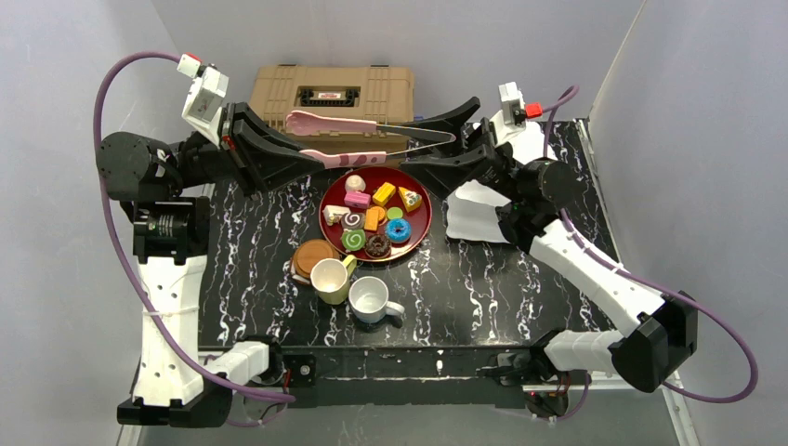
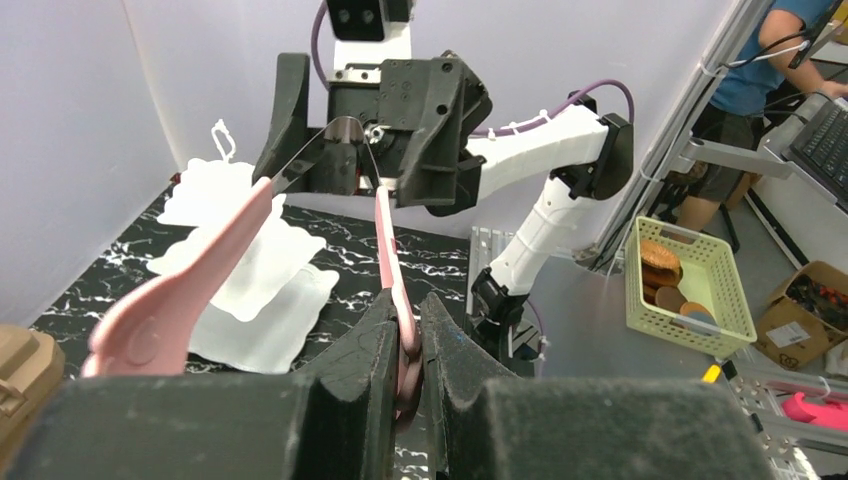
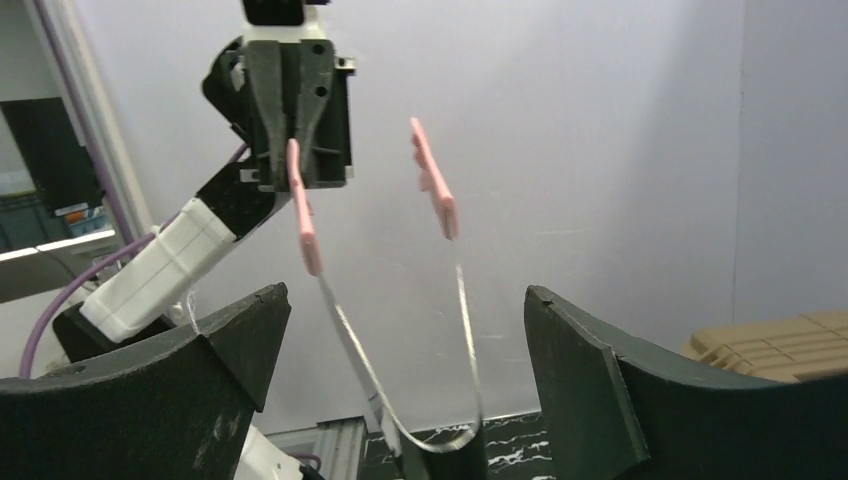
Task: Serve the afternoon tea
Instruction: Pick up the clamp from the center of the board.
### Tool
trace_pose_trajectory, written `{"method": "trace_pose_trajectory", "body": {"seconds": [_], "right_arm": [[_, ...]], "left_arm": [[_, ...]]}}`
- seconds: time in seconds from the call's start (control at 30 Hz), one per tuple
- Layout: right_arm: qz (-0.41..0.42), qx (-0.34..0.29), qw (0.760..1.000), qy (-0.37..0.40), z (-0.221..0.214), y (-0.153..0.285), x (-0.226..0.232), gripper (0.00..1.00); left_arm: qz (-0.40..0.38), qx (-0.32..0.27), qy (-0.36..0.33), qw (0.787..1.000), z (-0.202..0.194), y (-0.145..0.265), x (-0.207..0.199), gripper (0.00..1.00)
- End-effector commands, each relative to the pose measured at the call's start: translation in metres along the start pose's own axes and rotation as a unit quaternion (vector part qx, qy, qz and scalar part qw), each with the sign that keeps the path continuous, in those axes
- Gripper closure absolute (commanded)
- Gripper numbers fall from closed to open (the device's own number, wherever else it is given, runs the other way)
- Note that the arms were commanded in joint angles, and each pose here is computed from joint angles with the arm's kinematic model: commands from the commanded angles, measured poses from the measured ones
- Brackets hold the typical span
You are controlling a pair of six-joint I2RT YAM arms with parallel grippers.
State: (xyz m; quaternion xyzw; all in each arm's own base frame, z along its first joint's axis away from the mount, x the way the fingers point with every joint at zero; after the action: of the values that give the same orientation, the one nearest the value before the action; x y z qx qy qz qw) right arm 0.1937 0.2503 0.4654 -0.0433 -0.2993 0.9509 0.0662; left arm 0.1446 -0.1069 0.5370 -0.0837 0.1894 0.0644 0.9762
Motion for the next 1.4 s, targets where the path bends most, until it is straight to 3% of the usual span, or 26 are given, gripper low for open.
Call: {"method": "trace_pose_trajectory", "body": {"seconds": [0.0, 0.2, 0.7, 1.03, 1.23, 1.37], "right_arm": [[0.067, -0.044, 0.996, 0.035, 0.036, 0.001, 0.026, 0.03], [0.079, -0.042, 0.995, 0.033, 0.037, 0.002, 0.030, 0.03], [0.085, -0.001, 0.996, 0.008, 0.027, -0.010, 0.024, 0.15], [0.071, -0.018, 0.997, 0.012, 0.027, -0.011, 0.023, 0.28], [0.058, -0.022, 0.995, 0.073, 0.037, 0.001, 0.031, 0.21], [0.093, 0.002, 0.992, 0.091, 0.041, 0.005, 0.040, 0.15]], "left_arm": [[0.003, -0.005, -0.012, 1.000, -0.001, 0.001, -0.001, 1.00], [0.009, -0.008, -0.008, 1.000, -0.004, 0.002, 0.005, 1.00], [0.001, 0.004, -0.007, 1.000, -0.010, 0.003, 0.002, 1.00], [0.002, 0.004, 0.002, 1.000, -0.013, 0.004, 0.000, 1.00], [0.002, 0.002, 0.001, 1.000, -0.011, 0.004, -0.004, 1.00], [0.000, 0.004, 0.002, 1.000, -0.011, 0.004, -0.004, 1.00]]}}
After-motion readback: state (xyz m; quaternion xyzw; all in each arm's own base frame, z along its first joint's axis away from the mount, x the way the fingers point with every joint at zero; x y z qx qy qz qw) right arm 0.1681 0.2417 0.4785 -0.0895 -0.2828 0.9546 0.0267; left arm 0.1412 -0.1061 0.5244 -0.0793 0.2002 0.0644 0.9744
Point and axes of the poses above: each gripper's point midway between its finger pads, its own y axis back along the fingers, its own x axis along the line the jaws close on, z = x × y, the point moved 8 cm from there along y, back along the fingers, and after that the axes turned 15 degrees about y, right-handed, at the moved point
